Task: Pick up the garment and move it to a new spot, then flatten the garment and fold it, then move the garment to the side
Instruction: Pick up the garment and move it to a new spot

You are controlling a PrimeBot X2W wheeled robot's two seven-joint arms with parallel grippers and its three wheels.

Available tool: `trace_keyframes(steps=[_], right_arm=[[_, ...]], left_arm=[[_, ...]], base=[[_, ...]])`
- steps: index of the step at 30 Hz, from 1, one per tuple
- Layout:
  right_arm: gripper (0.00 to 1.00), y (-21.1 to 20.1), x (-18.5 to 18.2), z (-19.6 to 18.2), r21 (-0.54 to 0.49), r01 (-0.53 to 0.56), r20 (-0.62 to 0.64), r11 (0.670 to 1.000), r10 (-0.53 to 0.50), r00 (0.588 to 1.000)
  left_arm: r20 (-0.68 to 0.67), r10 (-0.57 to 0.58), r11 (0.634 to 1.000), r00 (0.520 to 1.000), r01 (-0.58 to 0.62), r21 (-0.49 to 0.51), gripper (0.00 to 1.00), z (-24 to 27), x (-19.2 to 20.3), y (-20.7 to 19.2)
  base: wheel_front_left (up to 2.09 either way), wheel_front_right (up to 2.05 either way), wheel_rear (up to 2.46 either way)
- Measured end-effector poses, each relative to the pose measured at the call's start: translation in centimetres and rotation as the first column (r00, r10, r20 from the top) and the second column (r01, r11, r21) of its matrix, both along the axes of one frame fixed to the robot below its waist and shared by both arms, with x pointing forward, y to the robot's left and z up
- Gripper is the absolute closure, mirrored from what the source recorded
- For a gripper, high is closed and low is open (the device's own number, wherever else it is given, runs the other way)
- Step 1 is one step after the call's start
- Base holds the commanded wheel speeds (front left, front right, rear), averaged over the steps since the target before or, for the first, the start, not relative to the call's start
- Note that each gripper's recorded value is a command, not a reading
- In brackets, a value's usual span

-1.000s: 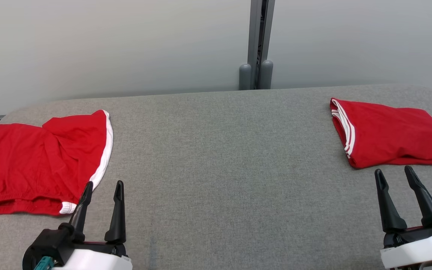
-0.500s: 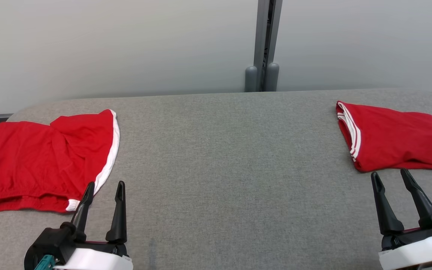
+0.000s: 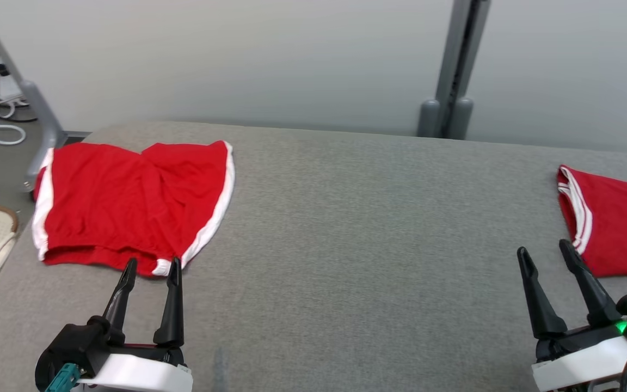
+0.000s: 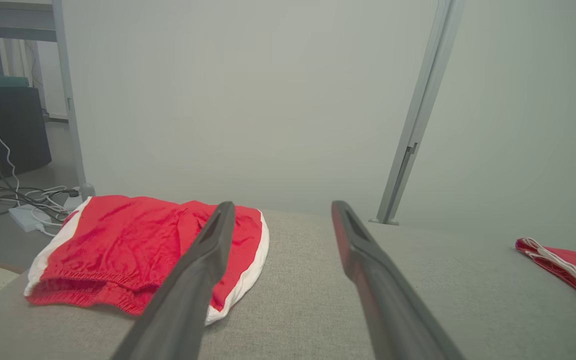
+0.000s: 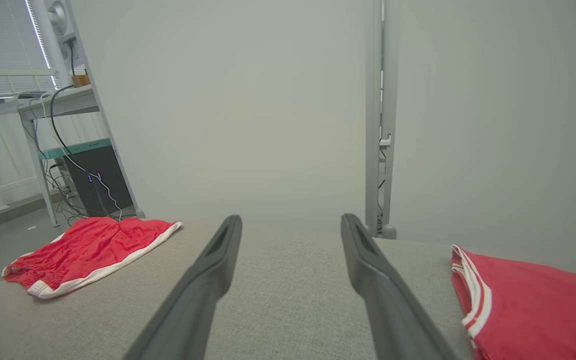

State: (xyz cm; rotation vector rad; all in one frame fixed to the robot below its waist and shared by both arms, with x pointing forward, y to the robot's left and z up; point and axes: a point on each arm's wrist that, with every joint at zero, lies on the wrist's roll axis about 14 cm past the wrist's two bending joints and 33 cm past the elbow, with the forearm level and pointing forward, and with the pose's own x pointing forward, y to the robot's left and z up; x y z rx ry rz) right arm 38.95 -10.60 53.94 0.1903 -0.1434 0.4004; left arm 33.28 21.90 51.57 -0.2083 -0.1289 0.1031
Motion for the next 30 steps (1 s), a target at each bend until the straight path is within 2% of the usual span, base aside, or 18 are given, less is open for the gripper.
trace_keyframes(steps=[7, 17, 30], right_arm=[[0.00, 4.1, 0.4, 0.1, 0.020, -0.109, -0.003, 0.994, 0.110, 0.994], [0.00, 7.8, 0.7, 0.1, 0.031, -0.207, -0.003, 0.978, 0.207, 0.978], [0.00, 8.2, 0.6, 0.0, 0.035, -0.220, -0.009, 0.975, 0.220, 0.975]], left_arm=[[-0.003, 0.089, 0.996, 0.996, -0.089, -0.001, 0.00, -0.1, -2.0, 2.6], [-0.008, 0.183, 0.983, 0.983, -0.183, -0.001, 0.00, -0.2, -4.3, 5.2], [-0.011, 0.189, 0.982, 0.982, -0.189, -0.001, 0.00, -0.3, -4.4, 5.4]], base=[[0.00, 0.00, 0.00], [0.00, 0.00, 0.00], [0.00, 0.00, 0.00]])
